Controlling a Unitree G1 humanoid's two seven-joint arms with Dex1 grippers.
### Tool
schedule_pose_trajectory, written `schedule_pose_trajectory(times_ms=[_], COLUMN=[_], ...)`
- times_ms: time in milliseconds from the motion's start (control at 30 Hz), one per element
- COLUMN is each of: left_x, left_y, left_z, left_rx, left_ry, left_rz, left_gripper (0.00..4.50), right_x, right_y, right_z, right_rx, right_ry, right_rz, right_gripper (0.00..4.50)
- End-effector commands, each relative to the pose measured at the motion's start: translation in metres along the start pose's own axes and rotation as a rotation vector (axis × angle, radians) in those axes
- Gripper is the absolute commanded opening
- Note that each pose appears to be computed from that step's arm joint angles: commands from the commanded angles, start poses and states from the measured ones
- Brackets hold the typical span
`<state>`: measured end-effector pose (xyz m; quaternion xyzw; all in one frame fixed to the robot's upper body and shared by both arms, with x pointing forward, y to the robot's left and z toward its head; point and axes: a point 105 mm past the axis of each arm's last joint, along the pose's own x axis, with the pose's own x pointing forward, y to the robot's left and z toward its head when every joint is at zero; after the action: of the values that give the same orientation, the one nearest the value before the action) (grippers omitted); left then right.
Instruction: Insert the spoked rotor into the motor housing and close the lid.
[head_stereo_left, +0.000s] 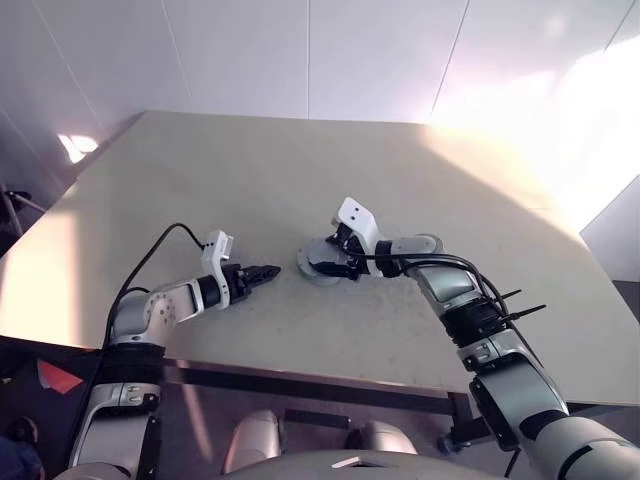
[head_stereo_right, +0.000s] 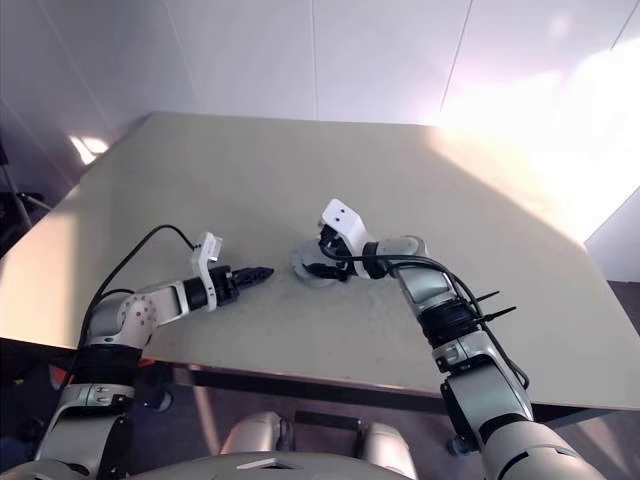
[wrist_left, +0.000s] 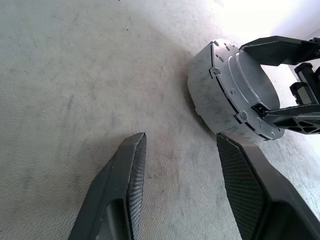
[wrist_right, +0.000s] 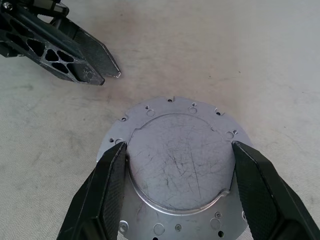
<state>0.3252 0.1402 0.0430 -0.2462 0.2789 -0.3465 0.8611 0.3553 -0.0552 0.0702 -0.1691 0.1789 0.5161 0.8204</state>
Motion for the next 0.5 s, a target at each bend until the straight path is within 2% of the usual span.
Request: schedule_pose_trajectory(times_ms=[33, 500], left_x=[0.004, 0.006], left_y=[-0.007, -0.01], left_z=[-0.004, -0.01], left_rx=[-0.004, -0.018], left_ry=[0.017, 0.021], left_rz=[-0.024, -0.029], left_gripper=[2.37, 2.37], right_x=[0.005, 0.016], right_y=[0.004, -0.007], right_z=[-0.029, -0.031], right_rx=[0.023, -0.014], right_ry=[0.125, 0.163], right_rz=[0.007, -0.043], right_gripper=[3.18, 3.18])
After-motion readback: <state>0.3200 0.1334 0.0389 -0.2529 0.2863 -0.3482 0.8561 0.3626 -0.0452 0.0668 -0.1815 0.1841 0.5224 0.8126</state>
